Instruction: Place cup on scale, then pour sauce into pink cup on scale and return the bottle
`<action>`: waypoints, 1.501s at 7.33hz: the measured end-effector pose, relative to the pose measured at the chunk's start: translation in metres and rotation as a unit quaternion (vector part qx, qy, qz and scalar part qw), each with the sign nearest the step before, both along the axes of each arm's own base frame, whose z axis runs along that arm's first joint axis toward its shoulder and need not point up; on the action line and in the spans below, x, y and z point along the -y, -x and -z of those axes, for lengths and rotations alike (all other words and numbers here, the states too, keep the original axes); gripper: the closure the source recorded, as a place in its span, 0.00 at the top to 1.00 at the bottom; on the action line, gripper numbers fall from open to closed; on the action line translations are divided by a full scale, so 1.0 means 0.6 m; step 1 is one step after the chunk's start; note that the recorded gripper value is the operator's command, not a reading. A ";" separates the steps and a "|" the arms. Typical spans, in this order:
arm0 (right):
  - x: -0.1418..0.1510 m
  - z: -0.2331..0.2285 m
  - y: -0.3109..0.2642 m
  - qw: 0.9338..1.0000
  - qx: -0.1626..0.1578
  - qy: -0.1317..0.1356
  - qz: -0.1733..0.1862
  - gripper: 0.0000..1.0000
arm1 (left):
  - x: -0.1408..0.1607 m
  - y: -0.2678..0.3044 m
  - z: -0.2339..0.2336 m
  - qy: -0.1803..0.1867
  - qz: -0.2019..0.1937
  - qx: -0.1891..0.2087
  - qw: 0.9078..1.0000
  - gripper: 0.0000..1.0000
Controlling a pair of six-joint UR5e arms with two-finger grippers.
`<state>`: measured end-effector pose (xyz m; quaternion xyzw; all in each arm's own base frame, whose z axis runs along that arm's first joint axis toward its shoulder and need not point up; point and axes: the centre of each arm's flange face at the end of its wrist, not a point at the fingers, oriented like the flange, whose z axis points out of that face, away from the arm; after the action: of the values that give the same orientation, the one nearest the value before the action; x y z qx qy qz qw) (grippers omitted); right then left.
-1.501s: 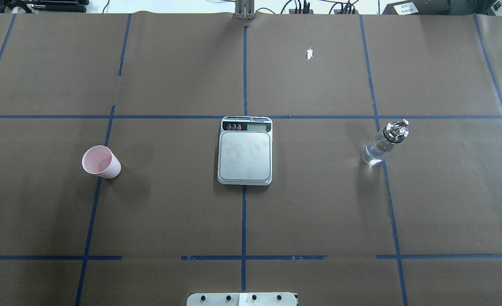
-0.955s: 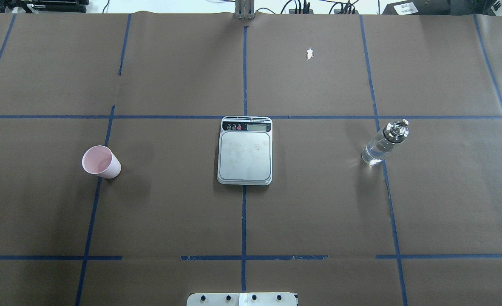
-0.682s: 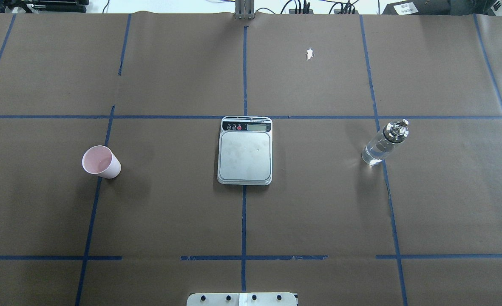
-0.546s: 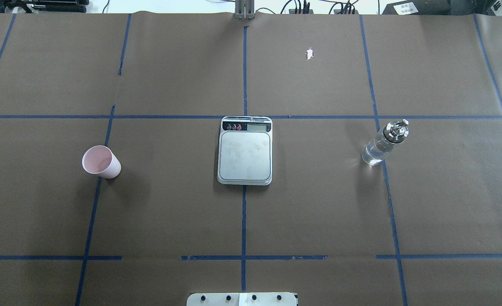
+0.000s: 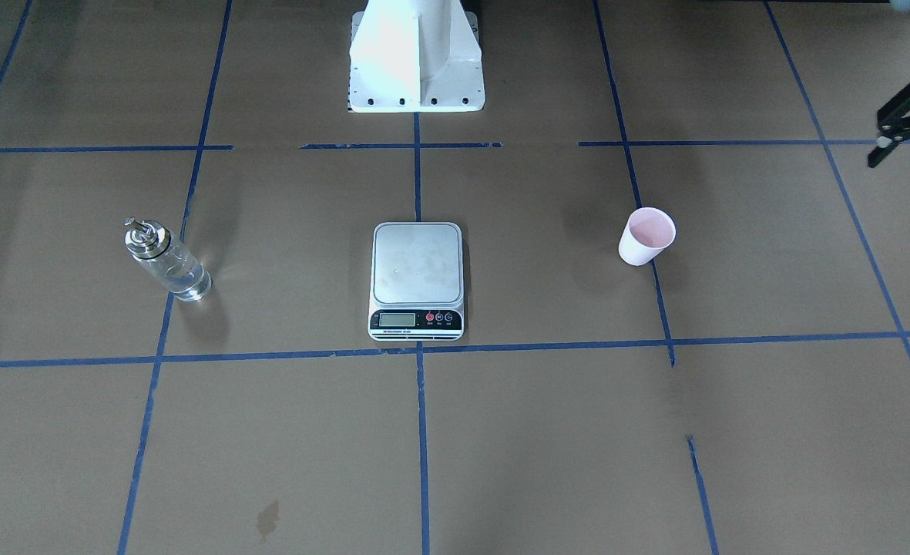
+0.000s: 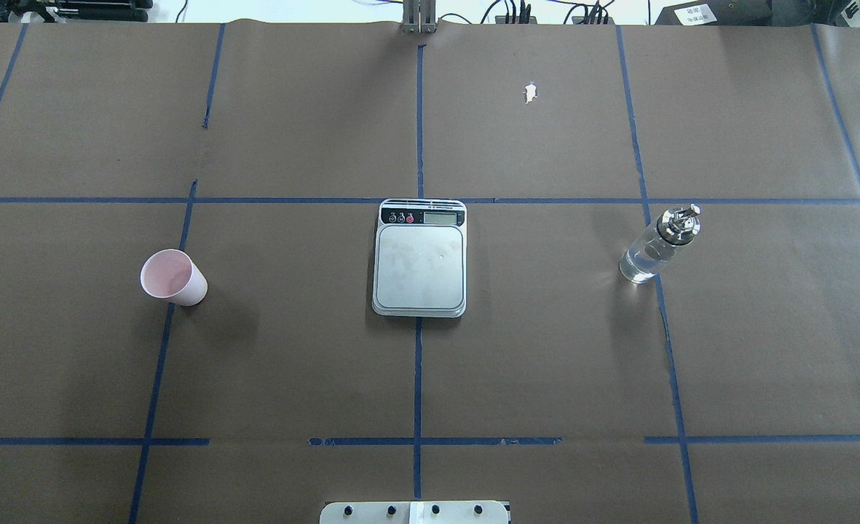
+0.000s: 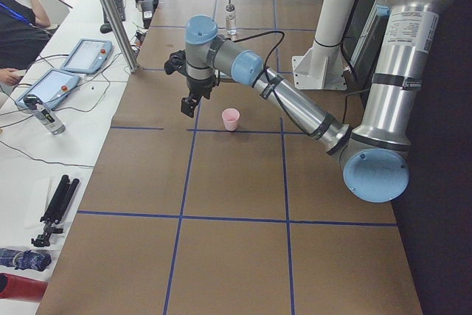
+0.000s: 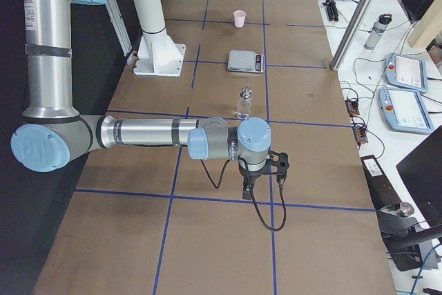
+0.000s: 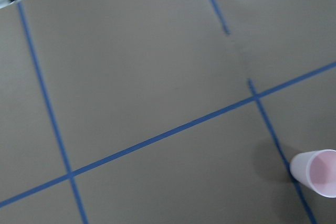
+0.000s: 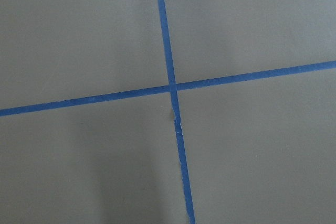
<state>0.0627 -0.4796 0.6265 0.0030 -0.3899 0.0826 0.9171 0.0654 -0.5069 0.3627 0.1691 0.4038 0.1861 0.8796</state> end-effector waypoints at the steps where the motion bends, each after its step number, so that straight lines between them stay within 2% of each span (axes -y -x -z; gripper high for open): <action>1: 0.001 0.002 0.001 1.000 0.000 -0.001 0.001 1.00 | 0.005 -0.057 -0.001 0.034 0.009 -0.014 0.999 1.00; 3: 0.002 0.008 0.002 1.000 0.001 -0.005 0.002 1.00 | -0.001 -0.142 0.002 0.091 0.042 -0.050 0.994 1.00; 4: 0.002 0.014 0.003 1.000 0.002 -0.008 0.002 1.00 | -0.002 -0.161 -0.002 0.129 0.070 -0.059 0.987 1.00; 7: 0.001 0.025 0.006 1.000 0.009 -0.010 0.003 1.00 | -0.018 -0.241 -0.017 0.203 0.145 -0.036 0.968 1.00; 9: 0.002 0.027 0.008 1.000 0.011 -0.010 0.003 1.00 | -0.046 -0.297 -0.027 0.233 0.174 -0.036 0.956 1.00; 11: 0.004 0.031 0.009 1.000 0.012 -0.008 -0.001 1.00 | -0.069 -0.322 -0.054 0.246 0.193 -0.033 0.949 1.00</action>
<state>0.0571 -0.4819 0.6082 0.0100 -0.4011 0.0803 0.9124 0.2586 -0.4654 0.3952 0.0281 0.4256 -0.0985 0.8991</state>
